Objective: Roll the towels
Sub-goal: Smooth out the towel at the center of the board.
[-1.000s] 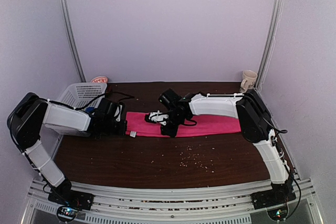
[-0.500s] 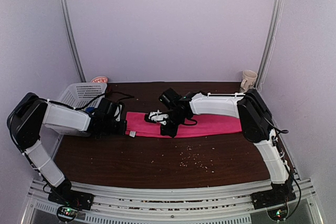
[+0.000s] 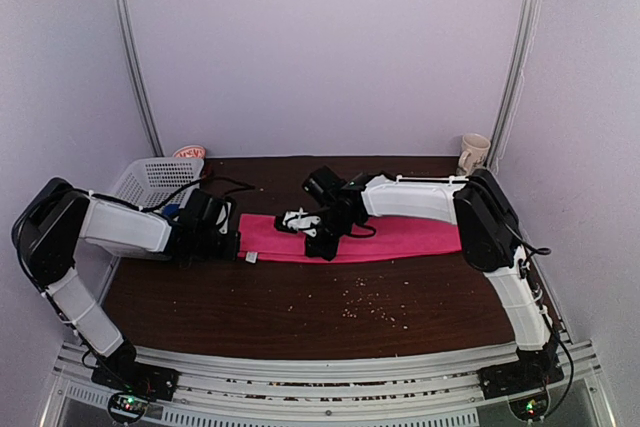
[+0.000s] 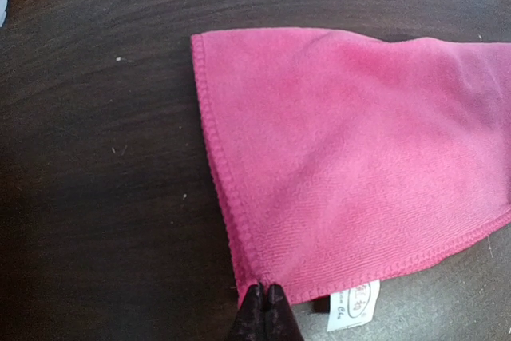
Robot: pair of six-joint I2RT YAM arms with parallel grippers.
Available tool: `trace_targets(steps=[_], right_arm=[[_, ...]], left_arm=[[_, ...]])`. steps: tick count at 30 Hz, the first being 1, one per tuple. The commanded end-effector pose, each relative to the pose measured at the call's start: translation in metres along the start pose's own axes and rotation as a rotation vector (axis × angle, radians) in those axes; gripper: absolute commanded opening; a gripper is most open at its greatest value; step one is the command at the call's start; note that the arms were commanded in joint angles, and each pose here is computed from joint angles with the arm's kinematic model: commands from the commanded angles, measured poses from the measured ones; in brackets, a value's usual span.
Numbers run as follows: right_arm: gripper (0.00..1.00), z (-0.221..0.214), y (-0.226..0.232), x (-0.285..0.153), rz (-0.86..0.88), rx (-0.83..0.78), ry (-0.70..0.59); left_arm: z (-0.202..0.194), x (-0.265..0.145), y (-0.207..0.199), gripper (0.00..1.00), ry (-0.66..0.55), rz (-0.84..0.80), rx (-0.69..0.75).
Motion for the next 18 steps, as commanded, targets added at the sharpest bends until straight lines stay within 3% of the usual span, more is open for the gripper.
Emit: trace_targets(steps=[1,6,10,18], right_arm=[[0.0,0.009,0.011,-0.015,0.04,-0.029,-0.002],[0.0,0.003,0.019,-0.007,0.066,-0.046,0.035],[0.05,0.002,0.024,-0.002,0.068,-0.06,0.056],[0.27,0.01,0.02,-0.023,0.03,-0.073,0.043]], left_arm=[[0.002,-0.009,0.001,0.0,-0.03,0.003,-0.018],[-0.007,-0.01,0.001,0.01,-0.016,-0.003,-0.023],[-0.012,-0.01,0.002,0.08,-0.005,0.001,-0.023],[0.0,-0.023,0.003,0.6,-0.041,0.013,-0.012]])
Point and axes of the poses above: each gripper's point midway between its finger pads, its own x axis out along the fingers, its own y axis along the line the jaws close on, z = x × y, the point moved 6 cm from there along -x, back along the fingers, and after that the axes turned 6 degrees about x, right-handed, at the moved point
